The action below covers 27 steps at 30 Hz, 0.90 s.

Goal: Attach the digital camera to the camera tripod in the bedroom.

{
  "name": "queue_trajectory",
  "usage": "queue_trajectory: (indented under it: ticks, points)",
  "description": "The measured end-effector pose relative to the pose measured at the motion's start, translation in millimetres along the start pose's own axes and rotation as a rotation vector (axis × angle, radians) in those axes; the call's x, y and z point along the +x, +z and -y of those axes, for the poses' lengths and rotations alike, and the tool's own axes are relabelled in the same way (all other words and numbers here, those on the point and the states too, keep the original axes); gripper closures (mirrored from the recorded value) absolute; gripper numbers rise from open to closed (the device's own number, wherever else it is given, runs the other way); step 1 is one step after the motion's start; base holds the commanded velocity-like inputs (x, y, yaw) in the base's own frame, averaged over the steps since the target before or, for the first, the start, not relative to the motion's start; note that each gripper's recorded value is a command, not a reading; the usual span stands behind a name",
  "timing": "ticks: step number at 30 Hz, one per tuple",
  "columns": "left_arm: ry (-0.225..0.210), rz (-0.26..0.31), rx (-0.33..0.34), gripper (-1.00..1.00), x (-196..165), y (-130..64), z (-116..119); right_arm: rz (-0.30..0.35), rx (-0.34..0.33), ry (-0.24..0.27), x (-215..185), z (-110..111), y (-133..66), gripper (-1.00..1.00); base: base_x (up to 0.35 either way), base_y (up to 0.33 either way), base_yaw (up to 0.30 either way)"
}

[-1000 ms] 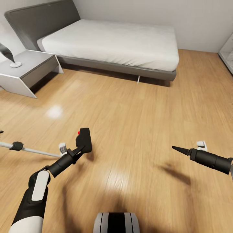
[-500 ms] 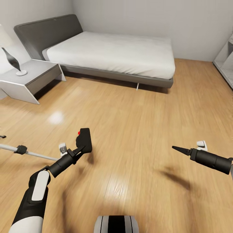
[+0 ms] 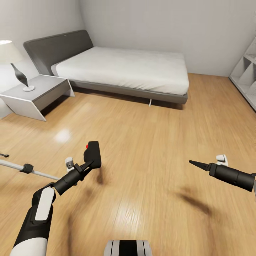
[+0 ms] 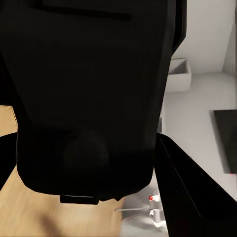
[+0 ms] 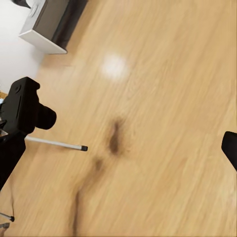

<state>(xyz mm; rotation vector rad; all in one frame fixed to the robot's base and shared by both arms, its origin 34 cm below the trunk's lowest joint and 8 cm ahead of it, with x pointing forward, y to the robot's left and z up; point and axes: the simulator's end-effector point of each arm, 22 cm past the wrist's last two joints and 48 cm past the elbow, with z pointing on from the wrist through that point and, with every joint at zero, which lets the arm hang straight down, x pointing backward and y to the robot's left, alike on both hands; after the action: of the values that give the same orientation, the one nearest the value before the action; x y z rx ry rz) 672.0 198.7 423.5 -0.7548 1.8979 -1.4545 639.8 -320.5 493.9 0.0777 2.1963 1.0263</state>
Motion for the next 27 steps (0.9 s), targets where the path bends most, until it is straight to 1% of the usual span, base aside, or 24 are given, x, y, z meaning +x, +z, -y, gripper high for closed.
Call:
queue_trajectory:
  ticks: [27]
  points:
    - [0.058, 0.027, 0.090, 1.00, -12, -10.0, 66, 0.074, -0.037, -0.072, -34, -45, -29.2, -1.00, 0.000, 0.000, 0.000]
